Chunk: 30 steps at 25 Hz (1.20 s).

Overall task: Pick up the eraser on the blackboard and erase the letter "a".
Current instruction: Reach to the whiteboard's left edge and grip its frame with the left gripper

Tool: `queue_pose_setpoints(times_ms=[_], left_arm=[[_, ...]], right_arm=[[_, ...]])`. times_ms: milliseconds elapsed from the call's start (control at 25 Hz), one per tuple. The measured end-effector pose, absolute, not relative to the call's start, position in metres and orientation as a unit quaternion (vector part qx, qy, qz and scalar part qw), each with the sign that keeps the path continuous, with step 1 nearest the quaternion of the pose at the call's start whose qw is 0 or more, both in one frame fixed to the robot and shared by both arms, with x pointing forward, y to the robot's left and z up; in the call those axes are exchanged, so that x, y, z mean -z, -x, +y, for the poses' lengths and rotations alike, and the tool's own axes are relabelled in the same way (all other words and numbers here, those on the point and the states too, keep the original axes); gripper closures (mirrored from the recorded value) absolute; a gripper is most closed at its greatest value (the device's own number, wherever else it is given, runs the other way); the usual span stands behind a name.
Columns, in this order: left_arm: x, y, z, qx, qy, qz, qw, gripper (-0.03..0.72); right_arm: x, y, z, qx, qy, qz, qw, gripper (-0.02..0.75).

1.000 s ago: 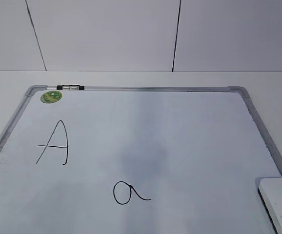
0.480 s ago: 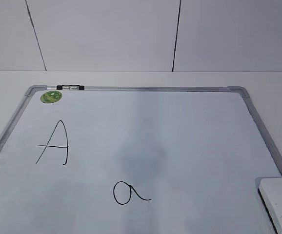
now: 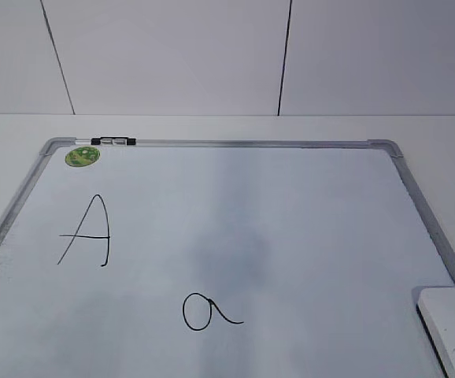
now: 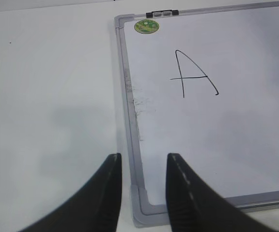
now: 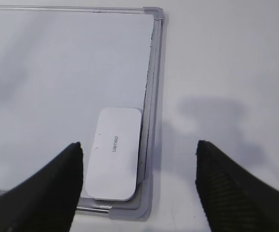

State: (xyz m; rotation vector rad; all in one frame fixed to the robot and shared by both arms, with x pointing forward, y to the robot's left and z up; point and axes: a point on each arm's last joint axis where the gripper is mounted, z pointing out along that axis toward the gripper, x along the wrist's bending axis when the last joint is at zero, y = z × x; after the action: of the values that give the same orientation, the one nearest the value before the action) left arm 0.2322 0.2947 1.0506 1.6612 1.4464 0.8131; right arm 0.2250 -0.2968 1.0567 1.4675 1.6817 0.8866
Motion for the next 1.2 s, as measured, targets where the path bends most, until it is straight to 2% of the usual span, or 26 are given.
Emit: queue_pose_setpoints(times_ms=[240, 520, 720, 920, 1200], left_arm=[[-1.057, -0.243, 0.294, -0.299, -0.664, 0.580, 0.366, 0.447], [-1.077, -0.285, 0.291, -0.237, -0.690, 0.611, 0.307, 0.446], [-1.078, -0.330, 0.287, -0.171, -0.711, 0.637, 0.244, 0.446], [-1.072, -0.384, 0.284, -0.116, -0.725, 0.654, 0.179, 0.446], [-1.060, -0.460, 0.279, -0.082, -0.731, 0.663, 0.138, 0.446]], right_arm=[[-1.081, -0.235, -0.297, -0.334, -0.577, 0.659, 0.349, 0.178], [-1.104, -0.259, -0.296, -0.306, -0.595, 0.673, 0.315, 0.178], [-1.114, -0.277, -0.296, -0.288, -0.611, 0.678, 0.290, 0.178], [-1.109, -0.298, -0.295, -0.244, -0.641, 0.689, 0.235, 0.178], [-1.103, -0.314, -0.292, -0.223, -0.653, 0.699, 0.186, 0.178]])
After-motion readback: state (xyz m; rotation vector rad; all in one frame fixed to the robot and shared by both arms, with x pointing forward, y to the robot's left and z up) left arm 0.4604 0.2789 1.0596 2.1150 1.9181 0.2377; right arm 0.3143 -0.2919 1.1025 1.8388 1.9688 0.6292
